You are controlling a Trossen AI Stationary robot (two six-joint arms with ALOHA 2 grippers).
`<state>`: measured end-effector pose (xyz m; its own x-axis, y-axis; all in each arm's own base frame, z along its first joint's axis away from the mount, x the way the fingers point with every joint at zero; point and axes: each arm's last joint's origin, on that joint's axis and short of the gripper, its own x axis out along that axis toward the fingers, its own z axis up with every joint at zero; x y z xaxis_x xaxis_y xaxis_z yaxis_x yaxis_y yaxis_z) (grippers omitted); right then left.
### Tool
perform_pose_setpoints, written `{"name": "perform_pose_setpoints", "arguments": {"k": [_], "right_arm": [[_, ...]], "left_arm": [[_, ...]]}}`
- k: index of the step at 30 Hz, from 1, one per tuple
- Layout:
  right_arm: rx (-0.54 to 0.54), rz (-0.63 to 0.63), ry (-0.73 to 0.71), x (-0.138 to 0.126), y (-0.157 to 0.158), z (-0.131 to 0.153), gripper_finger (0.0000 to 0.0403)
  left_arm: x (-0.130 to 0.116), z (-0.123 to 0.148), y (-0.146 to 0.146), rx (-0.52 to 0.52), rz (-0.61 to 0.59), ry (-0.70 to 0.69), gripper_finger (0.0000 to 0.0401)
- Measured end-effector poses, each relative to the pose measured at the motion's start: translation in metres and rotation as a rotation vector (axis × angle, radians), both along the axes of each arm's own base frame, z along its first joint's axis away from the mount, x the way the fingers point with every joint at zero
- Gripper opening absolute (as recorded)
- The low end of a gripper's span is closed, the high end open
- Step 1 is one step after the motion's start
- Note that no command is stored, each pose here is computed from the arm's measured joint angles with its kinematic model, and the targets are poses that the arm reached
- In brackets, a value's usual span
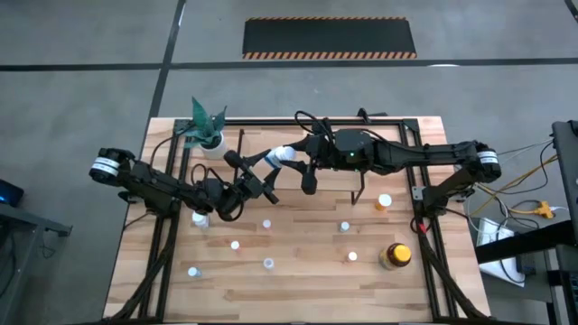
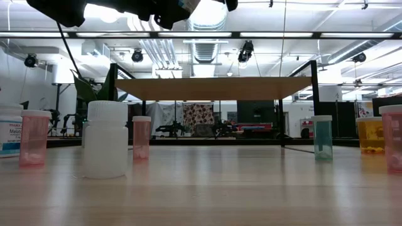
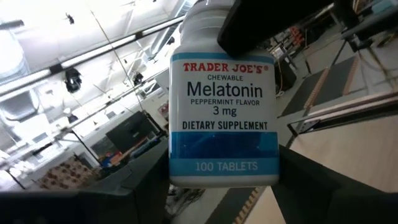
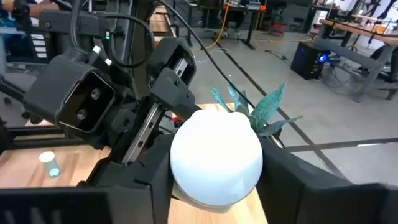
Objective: Pick and place medicine bottles onto shelf by color
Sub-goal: Put the right white medicine bottle on the shelf
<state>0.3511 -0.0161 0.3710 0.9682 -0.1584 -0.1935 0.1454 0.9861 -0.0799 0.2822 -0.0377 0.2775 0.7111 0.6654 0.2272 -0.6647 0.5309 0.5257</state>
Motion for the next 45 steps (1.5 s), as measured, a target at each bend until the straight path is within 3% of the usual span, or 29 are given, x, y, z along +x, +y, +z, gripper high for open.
{"name": "perform_pose_setpoints", "arguments": {"k": [9,15,17,22,26,30,38,45], "right_arm": [[0.011,0.002,0.06,-0.006,-0.004,0.001,0.0161],[-0.001,-0.04,0.203,-0.024,-0.031,0.025,0.0161],[0.003,-0.023,0.282,-0.03,-0.044,0.033,0.0161],[-0.023,0.159,0.423,-0.039,-0.082,0.041,0.0162],[-0.065,0.282,0.473,-0.032,-0.112,0.035,0.0162],[-0.057,0.315,0.552,-0.012,-0.138,0.018,0.0162],[0.042,0.341,0.639,0.025,-0.164,-0.011,0.0164],[-0.033,0.388,0.647,0.036,-0.169,-0.018,0.0163]], "left_arm": [[-0.001,0.0,-0.004,-0.006,-0.038,-0.01,0.0316],[-0.005,0.004,-0.006,-0.018,-0.081,0.015,0.0328],[-0.01,0.008,-0.007,-0.052,-0.194,0.018,0.0328],[-0.028,0.021,0.002,-0.206,-0.632,0.061,0.0329],[-0.047,0.032,0.015,-0.32,-0.806,0.024,0.0329],[-0.066,0.035,0.023,-0.368,-0.805,-0.048,0.0329],[-0.09,0.031,0.025,-0.349,-0.815,-0.112,0.0329],[-0.099,0.032,0.026,-0.338,-0.821,-0.142,0.0329]]}}
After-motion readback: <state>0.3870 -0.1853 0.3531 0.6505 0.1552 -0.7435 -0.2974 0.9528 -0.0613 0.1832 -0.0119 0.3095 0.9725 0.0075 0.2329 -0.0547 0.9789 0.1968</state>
